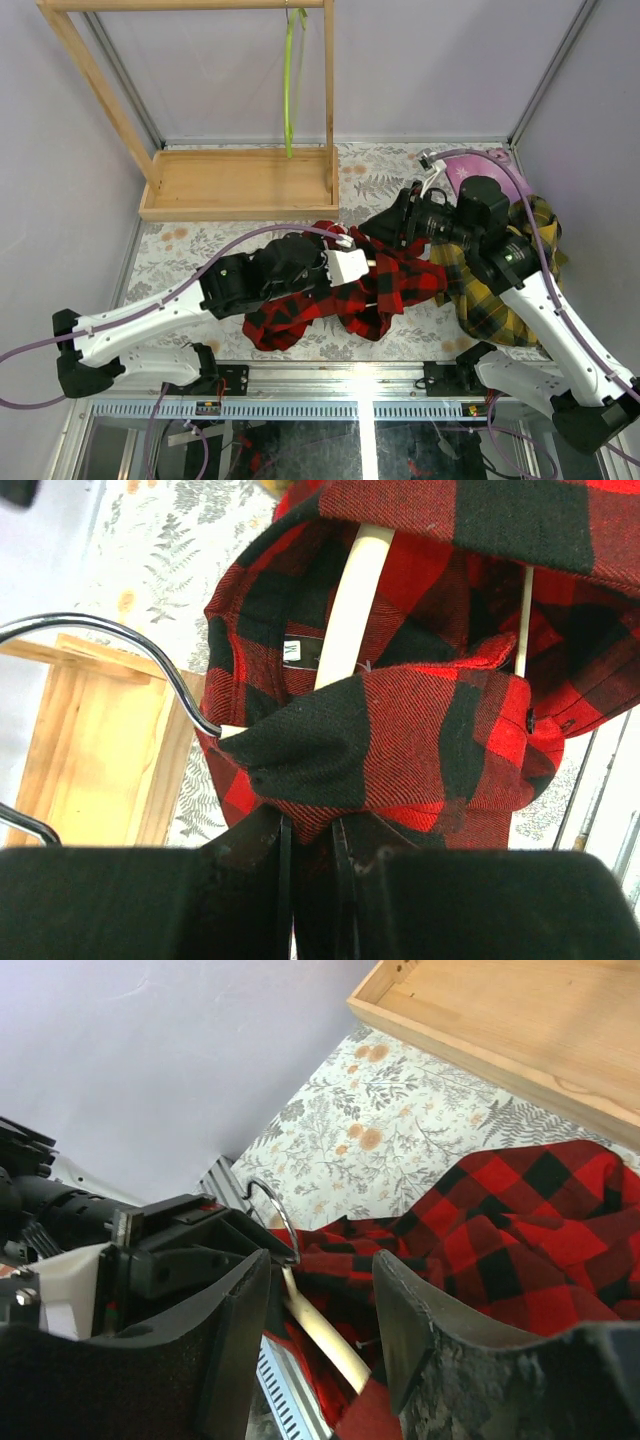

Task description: Place the shirt on the hanger

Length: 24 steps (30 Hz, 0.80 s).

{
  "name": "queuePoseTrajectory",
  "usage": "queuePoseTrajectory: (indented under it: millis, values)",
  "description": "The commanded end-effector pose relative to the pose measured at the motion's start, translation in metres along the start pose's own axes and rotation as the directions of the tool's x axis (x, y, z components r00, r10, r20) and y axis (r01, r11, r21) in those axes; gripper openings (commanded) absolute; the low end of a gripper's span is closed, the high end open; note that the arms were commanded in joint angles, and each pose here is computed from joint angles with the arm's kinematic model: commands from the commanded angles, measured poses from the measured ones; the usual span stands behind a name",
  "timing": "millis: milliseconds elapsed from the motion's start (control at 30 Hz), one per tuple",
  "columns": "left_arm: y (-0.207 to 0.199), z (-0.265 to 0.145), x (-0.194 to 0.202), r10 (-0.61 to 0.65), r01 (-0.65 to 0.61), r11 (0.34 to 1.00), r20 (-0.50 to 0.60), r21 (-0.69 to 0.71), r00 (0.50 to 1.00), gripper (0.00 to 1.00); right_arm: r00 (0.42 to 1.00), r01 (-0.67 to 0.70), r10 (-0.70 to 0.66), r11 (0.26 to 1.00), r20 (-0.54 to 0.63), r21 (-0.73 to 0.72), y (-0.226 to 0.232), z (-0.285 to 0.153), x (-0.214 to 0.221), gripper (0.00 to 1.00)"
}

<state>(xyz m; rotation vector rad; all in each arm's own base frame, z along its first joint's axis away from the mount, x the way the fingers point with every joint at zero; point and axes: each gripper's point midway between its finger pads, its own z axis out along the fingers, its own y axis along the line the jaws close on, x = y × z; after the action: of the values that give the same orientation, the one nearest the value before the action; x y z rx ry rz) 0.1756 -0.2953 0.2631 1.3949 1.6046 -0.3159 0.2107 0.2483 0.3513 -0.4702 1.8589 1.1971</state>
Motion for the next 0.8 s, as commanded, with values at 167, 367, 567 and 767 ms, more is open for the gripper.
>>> queuePoseTrajectory:
  millis: [167, 367, 567, 767]
  values:
    - [0.006, 0.003, -0.054, -0.015, 0.014, 1.0, 0.171, 0.007, 0.985, 0.0, 1.0, -0.024, 0.027, 0.98, 0.016, -0.199, 0.025, 0.008, 0.007, 0.54]
    - [0.003, 0.003, -0.061, -0.024, 0.019, 0.999, 0.191, 0.032, 0.981, 0.0, 0.999, -0.045, 0.042, 0.975, -0.018, -0.217, 0.019, 0.012, 0.02, 0.55]
    - [-0.006, 0.008, -0.064, -0.039, 0.023, 0.997, 0.198, 0.079, 0.98, 0.0, 0.999, -0.053, 0.053, 0.96, -0.009, -0.274, 0.025, 0.016, 0.02, 0.42]
    - [-0.008, 0.011, -0.064, -0.059, 0.043, 0.995, 0.205, 0.085, 0.977, 0.0, 0.998, -0.054, 0.055, 0.946, -0.004, -0.32, 0.03, 0.016, 0.022, 0.29]
